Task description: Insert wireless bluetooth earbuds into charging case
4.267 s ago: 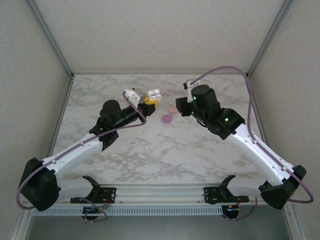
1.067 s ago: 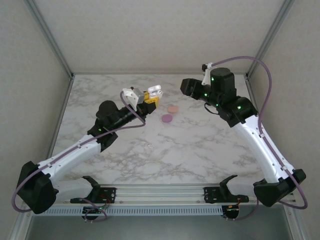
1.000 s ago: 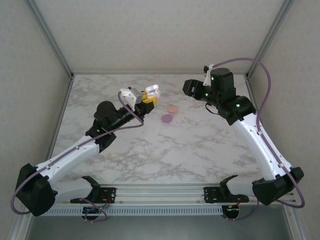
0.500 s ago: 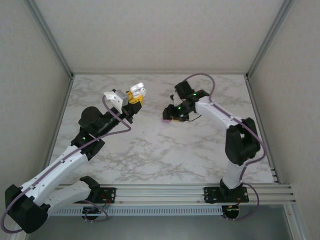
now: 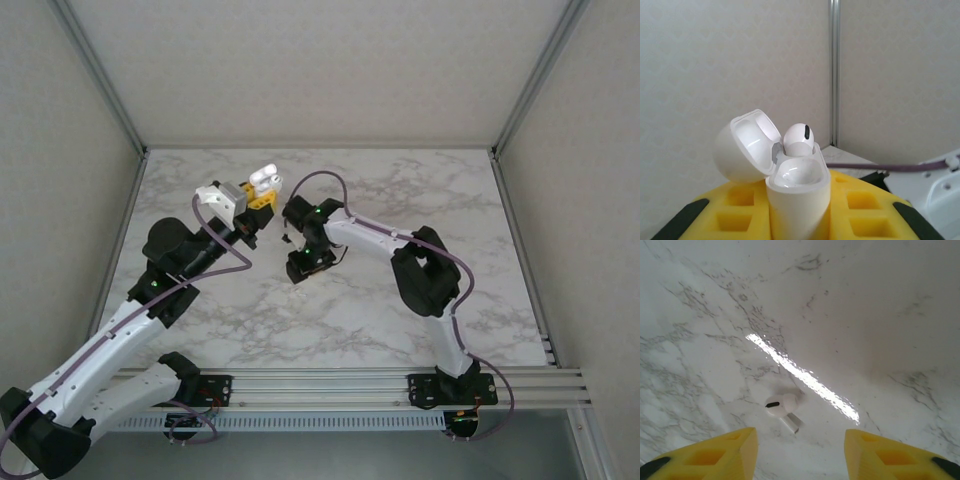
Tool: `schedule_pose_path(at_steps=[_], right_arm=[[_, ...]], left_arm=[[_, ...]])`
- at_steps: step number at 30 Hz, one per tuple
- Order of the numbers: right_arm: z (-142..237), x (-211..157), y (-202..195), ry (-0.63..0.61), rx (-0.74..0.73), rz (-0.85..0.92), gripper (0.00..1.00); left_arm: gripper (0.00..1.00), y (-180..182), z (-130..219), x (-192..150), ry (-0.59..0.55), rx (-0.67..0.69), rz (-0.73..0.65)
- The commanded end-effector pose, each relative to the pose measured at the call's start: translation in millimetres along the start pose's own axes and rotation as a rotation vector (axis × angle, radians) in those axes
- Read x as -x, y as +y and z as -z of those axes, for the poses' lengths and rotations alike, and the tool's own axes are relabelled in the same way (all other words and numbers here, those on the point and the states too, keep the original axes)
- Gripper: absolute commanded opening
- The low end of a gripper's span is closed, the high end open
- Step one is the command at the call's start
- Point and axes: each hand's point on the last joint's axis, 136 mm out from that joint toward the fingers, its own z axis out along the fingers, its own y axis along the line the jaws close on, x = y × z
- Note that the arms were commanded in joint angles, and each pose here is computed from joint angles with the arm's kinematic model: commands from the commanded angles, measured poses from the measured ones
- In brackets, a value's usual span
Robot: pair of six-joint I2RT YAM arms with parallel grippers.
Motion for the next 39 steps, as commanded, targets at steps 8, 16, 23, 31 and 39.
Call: schedule_pose_path(at_steps=[8,16,23,31,39], right_arm=[[-20,-4,11,0.083,-0.078,0.081,0.49],[-33,-7,20,0.125,-0.092,0.125,0.48],[-39,-8,17,0.141,-0.139,0.140,0.48],[-45,-15,20,0.168,-0.157,0.147,0.43],[-51,-17,13,0.177,-0.206,0.126,0.37]], left_arm=[[0.06,2,2,16,-0.037,0.008,-0.018],[0.07,2,3,15,-0.032,0.009,-0.020],[0.06,3,0,9,-0.021,0.006,-0.013],[0.06,3,-1,8,-0.019,0.005,-0.011],[0.07,2,-4,7,-0.015,0.000,-0.010]])
